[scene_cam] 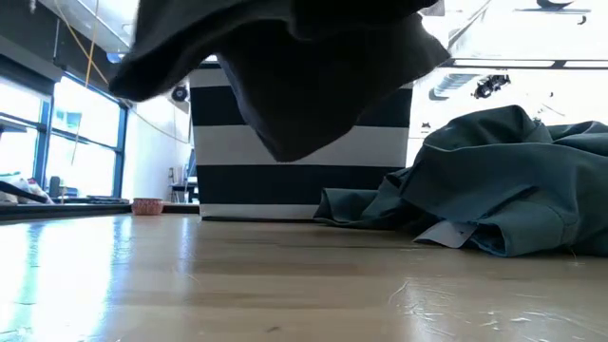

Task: Sort clothes
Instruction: Fold the dark grey short

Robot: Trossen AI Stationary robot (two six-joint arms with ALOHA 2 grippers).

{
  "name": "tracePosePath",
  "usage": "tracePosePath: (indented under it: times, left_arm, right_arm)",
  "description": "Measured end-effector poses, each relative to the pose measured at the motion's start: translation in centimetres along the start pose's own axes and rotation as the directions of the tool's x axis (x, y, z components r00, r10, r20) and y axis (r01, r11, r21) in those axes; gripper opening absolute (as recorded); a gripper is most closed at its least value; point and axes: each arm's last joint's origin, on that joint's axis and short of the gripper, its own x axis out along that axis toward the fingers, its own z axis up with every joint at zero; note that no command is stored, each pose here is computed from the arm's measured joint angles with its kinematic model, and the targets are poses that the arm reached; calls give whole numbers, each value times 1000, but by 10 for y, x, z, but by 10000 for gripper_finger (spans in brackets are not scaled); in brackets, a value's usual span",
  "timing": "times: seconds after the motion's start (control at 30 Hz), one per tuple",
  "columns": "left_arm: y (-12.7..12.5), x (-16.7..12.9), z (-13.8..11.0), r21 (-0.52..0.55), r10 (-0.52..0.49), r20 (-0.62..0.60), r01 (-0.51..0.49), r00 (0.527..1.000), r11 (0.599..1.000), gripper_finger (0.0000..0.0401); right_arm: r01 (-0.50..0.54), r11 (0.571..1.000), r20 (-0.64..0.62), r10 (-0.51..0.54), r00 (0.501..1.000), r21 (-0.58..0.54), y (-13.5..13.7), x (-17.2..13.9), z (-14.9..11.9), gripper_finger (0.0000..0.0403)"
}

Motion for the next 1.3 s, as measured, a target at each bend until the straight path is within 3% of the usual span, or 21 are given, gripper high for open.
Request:
tracePosePath:
  times: [0.3,0.57,0.73,0.87,1.07,1.3]
  left_arm:
    - [5,25,-3,-2,12,1,-12,1000,1000,208]
    - [1,42,1,-52,-193,51,195,980,979,208]
    - [-6,46,3,-53,-396,71,399,916,915,208]
    - [-4,38,4,-63,-486,44,487,873,871,208]
    - [2,23,13,-70,-544,88,549,835,833,208]
    - [-5,30,8,-68,-534,70,538,843,840,207]
  right_arm:
    - [-35,999,10,35,999,7,4,0,0,5]
    - [-59,998,4,59,998,4,8,-1,-1,5]
    - [-59,998,-1,59,998,1,8,-1,-1,5]
    - [-58,998,-5,58,998,0,8,-3,0,5]
    - [-36,999,22,37,999,-16,14,-12,6,5]
    - [5,1000,37,-4,999,-15,14,-13,7,5]
